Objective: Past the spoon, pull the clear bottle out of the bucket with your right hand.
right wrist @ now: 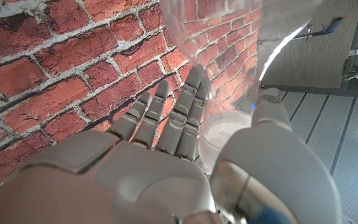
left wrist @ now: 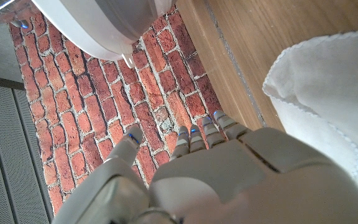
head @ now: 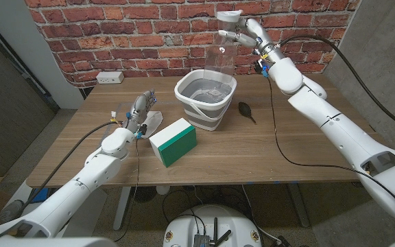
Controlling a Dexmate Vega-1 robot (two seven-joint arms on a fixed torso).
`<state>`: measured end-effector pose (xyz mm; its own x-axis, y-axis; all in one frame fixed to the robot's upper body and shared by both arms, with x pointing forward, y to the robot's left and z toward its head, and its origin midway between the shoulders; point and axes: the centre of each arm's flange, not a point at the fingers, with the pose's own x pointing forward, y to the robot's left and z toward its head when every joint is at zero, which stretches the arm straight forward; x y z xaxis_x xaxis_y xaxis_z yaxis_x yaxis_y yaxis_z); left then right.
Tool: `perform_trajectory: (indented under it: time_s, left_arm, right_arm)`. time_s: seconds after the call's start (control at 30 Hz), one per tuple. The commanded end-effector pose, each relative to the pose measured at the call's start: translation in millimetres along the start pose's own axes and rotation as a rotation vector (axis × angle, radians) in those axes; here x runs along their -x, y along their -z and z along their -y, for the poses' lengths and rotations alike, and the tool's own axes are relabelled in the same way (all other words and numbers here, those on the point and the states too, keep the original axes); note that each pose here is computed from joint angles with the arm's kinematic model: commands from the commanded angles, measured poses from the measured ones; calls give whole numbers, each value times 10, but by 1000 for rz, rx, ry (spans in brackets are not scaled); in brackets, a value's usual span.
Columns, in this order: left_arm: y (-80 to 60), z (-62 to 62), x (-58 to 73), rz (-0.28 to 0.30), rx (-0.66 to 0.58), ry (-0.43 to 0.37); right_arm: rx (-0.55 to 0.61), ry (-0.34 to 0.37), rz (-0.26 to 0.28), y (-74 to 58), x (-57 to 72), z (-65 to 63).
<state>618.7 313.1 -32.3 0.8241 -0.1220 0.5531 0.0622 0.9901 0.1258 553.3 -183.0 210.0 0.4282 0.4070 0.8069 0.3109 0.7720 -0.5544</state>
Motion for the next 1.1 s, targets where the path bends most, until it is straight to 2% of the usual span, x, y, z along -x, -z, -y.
perform_trajectory:
  time_s: [0.03, 0.47, 0.9, 1.1]
  left_arm:
    - [34, -13, 2, -18, 0, 1]
    - [62, 17, 16, -27, 9, 5]
    - [60, 29, -19, -36, 8, 16]
    - [44, 20, -48, -37, 4, 21]
  right_arm:
    - [21, 74, 14, -134, -33, 231]
    - [23, 134, 32, -282, -78, 430]
    - [54, 181, 33, -383, -19, 626]
    - [71, 205, 16, -369, 46, 706]
